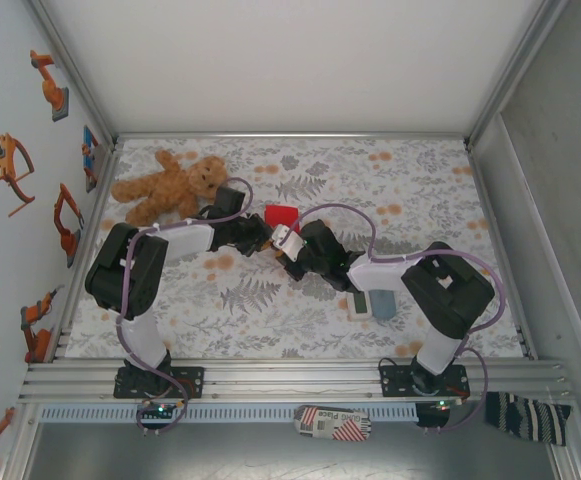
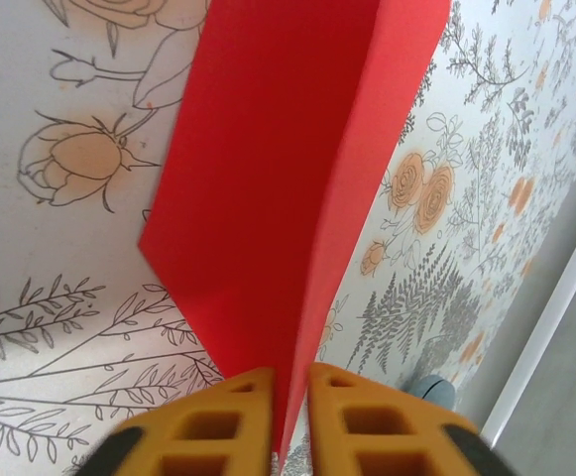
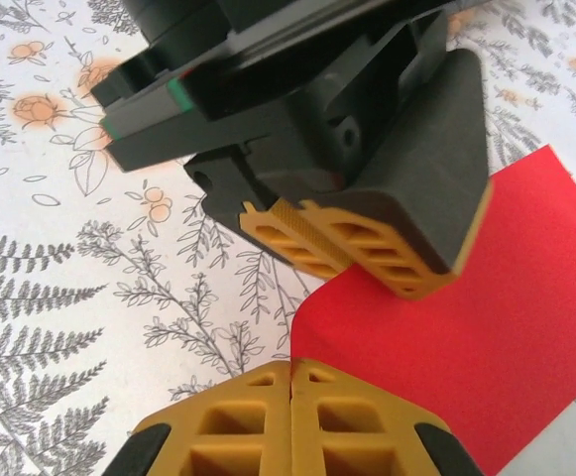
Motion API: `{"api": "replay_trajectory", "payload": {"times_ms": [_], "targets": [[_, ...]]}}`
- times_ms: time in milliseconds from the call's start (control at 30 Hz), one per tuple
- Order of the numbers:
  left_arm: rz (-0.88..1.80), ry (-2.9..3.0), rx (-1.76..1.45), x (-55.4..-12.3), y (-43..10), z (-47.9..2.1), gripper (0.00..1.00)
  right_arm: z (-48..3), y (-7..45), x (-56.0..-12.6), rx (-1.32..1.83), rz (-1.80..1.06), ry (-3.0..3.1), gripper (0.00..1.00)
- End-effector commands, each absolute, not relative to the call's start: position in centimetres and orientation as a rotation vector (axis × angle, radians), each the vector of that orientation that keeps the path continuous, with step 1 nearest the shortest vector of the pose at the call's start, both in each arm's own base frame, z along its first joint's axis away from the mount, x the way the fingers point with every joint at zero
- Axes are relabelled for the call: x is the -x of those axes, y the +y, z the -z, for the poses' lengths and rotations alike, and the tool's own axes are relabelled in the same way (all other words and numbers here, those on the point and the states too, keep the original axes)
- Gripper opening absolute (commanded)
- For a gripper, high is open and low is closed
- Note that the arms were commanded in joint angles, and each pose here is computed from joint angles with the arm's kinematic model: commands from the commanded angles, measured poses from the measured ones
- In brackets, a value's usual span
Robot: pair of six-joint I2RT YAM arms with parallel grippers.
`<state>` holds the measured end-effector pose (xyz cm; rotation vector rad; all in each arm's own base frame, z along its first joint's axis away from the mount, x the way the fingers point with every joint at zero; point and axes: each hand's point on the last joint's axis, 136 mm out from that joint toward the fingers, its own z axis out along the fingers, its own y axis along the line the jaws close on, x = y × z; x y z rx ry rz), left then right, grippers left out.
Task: Fold a paper plane with a square sheet of paper (pick it up from the middle)
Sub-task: Third fold the triangle at the center of the table.
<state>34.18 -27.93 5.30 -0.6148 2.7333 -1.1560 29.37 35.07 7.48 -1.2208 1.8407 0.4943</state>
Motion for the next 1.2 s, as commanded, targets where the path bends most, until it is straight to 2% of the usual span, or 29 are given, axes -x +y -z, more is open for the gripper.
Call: {"api": "replay_trajectory", "payload": {"times_ms": [0, 200, 400, 633, 1167], "targets": [[1.099, 2.706, 0.635, -34.3, -26.1, -7.0, 0.3, -8.8, 35.7, -29.2, 1.239, -0.54, 1.813, 0.0], [0.931, 2.659, 0.611, -34.7, -22.1, -8.9, 0.38, -8.7, 35.6, -28.4, 1.234, -0.605, 1.854, 0.0], [1.001, 2.624, 0.483, -35.8, -23.9, -10.5, 0.39, -9.0, 35.7, -27.7, 1.17, -0.718, 1.927, 0.0], [0.995, 2.723, 0.402, -37.1, -27.3, -7.6, 0.3, -9.4, 35.5, -27.4, 1.068, -0.887, 2.006, 0.0], [0.757, 2.913, 0.297, -37.9, -27.5, -2.1, 0.19, -9.0, 35.9, -26.6, 1.056, -1.012, 2.088, 0.0]]}}
